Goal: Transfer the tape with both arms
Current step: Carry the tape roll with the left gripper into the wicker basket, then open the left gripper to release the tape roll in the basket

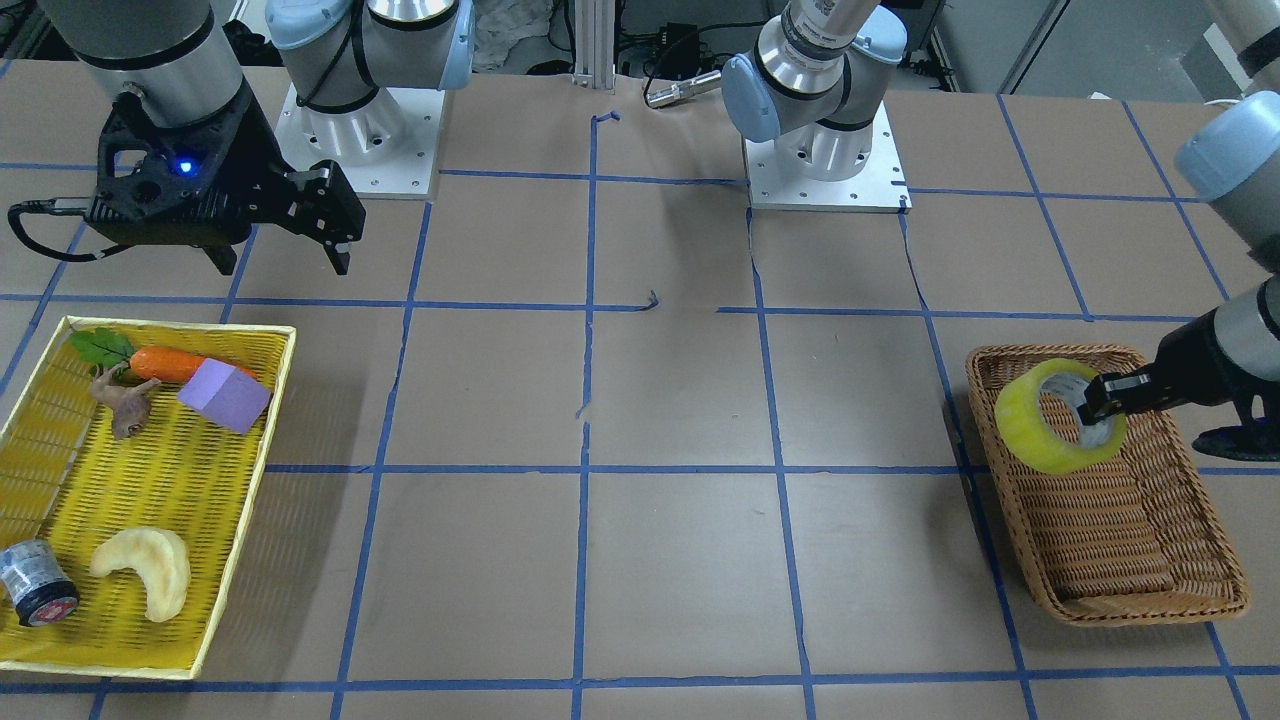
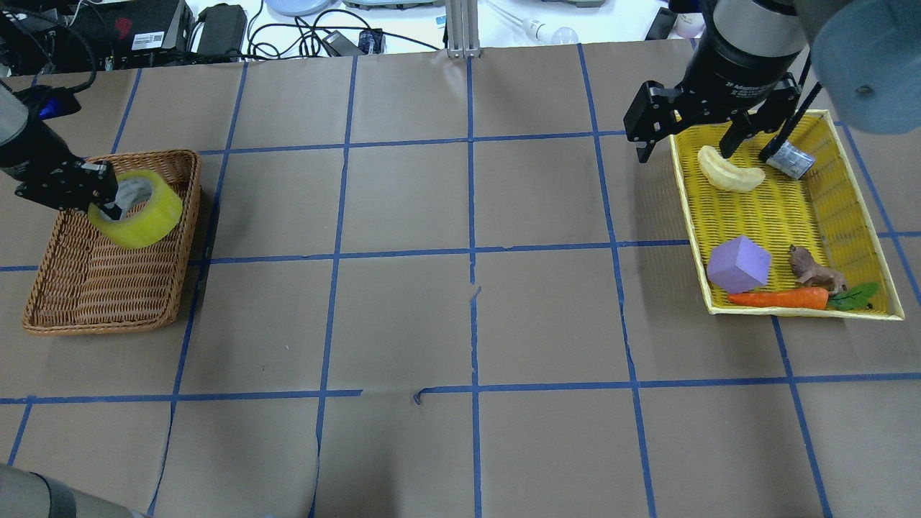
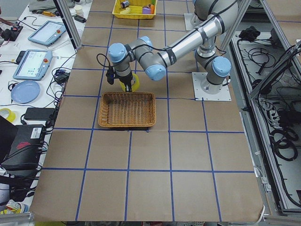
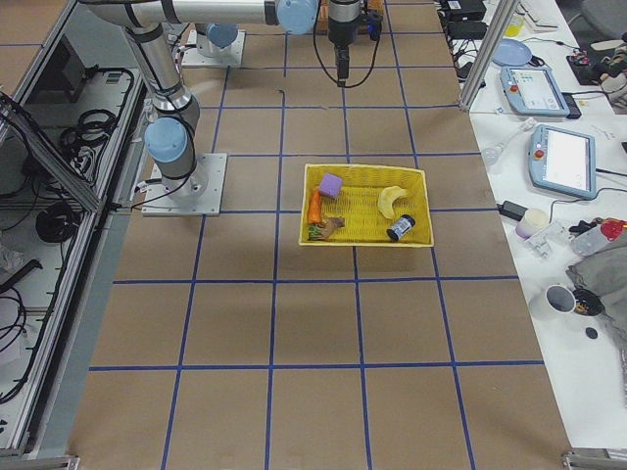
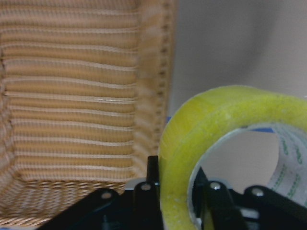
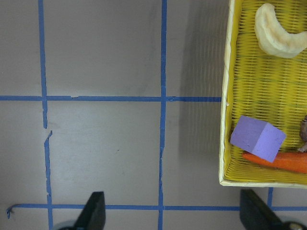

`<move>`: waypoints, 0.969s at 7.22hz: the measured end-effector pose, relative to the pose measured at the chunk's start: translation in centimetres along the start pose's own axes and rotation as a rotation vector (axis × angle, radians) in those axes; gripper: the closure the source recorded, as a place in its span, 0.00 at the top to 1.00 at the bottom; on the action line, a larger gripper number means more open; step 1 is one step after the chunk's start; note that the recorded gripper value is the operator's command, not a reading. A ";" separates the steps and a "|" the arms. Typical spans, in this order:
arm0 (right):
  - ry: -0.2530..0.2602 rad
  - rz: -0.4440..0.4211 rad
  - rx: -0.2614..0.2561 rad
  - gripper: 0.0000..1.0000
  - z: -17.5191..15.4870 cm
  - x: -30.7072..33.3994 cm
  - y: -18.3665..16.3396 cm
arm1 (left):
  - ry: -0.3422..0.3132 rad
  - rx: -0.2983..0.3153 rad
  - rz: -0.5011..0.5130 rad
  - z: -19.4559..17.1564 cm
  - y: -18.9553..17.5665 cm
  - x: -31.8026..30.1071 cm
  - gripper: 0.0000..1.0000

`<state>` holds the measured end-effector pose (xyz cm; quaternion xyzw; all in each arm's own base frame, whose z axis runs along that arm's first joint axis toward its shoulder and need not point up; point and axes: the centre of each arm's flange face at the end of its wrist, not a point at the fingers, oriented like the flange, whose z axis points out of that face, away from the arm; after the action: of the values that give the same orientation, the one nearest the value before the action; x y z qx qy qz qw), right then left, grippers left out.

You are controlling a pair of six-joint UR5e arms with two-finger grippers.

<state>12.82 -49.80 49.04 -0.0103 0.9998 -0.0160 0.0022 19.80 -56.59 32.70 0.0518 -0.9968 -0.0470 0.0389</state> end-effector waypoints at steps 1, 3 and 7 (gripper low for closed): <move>0.000 0.000 0.001 1.00 0.0 0.0 0.0 | -0.002 0.015 0.023 1.0 0.7 -3.1 0.00; 0.000 -0.001 0.002 1.00 0.1 0.0 0.0 | -0.018 0.050 0.047 4.0 1.7 -7.5 0.00; 0.000 -0.003 0.005 1.00 0.0 -0.1 0.0 | -0.055 0.109 0.057 9.7 1.5 -8.9 0.86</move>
<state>12.92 -49.84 49.02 -0.0120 0.9998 -0.0187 0.0022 27.71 -53.23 22.53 0.0240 -0.9996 0.0070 0.0097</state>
